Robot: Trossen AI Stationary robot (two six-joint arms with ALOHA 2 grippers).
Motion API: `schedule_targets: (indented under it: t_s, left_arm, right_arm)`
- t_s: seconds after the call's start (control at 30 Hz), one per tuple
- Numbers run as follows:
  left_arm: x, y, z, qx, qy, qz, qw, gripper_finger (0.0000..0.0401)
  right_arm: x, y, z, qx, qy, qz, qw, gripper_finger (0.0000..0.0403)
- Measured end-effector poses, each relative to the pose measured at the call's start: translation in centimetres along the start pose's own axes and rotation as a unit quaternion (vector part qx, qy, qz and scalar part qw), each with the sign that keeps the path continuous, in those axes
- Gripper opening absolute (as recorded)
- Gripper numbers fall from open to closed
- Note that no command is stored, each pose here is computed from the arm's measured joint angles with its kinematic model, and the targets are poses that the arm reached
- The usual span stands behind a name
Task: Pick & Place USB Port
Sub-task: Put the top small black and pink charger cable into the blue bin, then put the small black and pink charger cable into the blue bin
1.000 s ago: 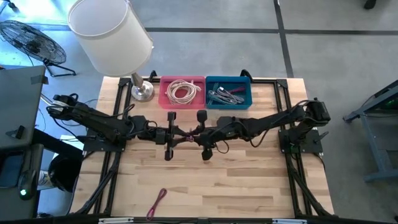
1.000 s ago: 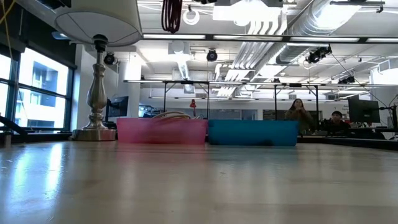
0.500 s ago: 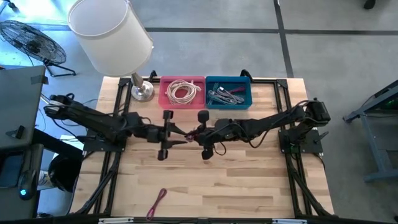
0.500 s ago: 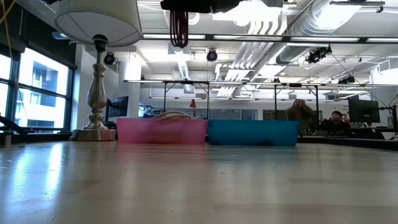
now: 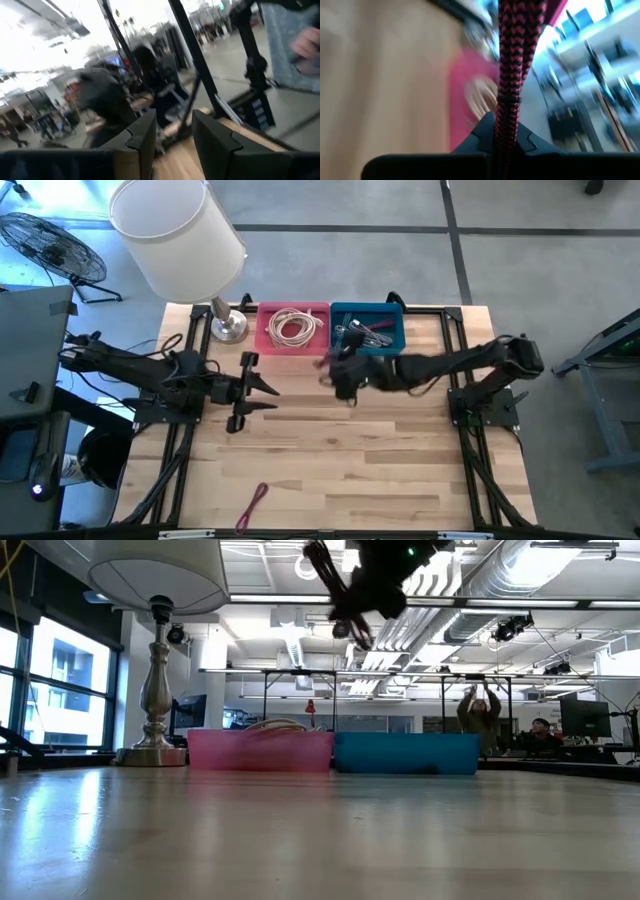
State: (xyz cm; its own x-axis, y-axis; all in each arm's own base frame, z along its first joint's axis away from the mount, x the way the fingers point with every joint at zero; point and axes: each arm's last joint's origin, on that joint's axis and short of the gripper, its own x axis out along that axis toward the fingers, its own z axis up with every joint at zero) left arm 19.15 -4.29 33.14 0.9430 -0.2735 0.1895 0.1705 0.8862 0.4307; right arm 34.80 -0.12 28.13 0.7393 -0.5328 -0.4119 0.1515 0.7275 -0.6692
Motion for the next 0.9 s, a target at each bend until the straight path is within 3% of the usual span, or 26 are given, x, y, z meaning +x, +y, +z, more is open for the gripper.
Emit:
schedule_targets:
  t_s: [0.2, 0.37, 0.5, 0.67, 0.9]
  left_arm:
    - [0.0, -0.3, -0.7, -0.003, 0.035, -0.015, 0.999, 0.0122]
    - [-0.1, -0.5, -1.1, -0.004, 0.055, -0.024, 0.998, 0.0122]
    - [-0.1, -0.6, -1.4, -0.008, 0.069, -0.031, 0.997, 0.0122]
    - [-0.3, -0.9, -2.0, -0.064, 0.111, -0.028, 0.991, 0.0123]
    - [-0.6, -1.3, -3.2, -0.080, 0.182, -0.022, 0.980, 0.0123]
  right_arm:
    - [1.1, -4.9, -4.2, 0.041, 0.108, -0.013, 0.993, 0.0005]
    - [2.6, -8.1, -7.3, 0.078, 0.151, 0.000, 0.985, 0.0005]
    - [3.3, -10.0, -9.4, 0.144, 0.169, 0.008, 0.975, 0.0009]
    - [3.6, -10.9, -10.5, 0.195, 0.172, 0.020, 0.965, 0.0065]
    - [3.5, -10.4, -10.1, 0.191, 0.167, 0.026, 0.967, 0.0142]
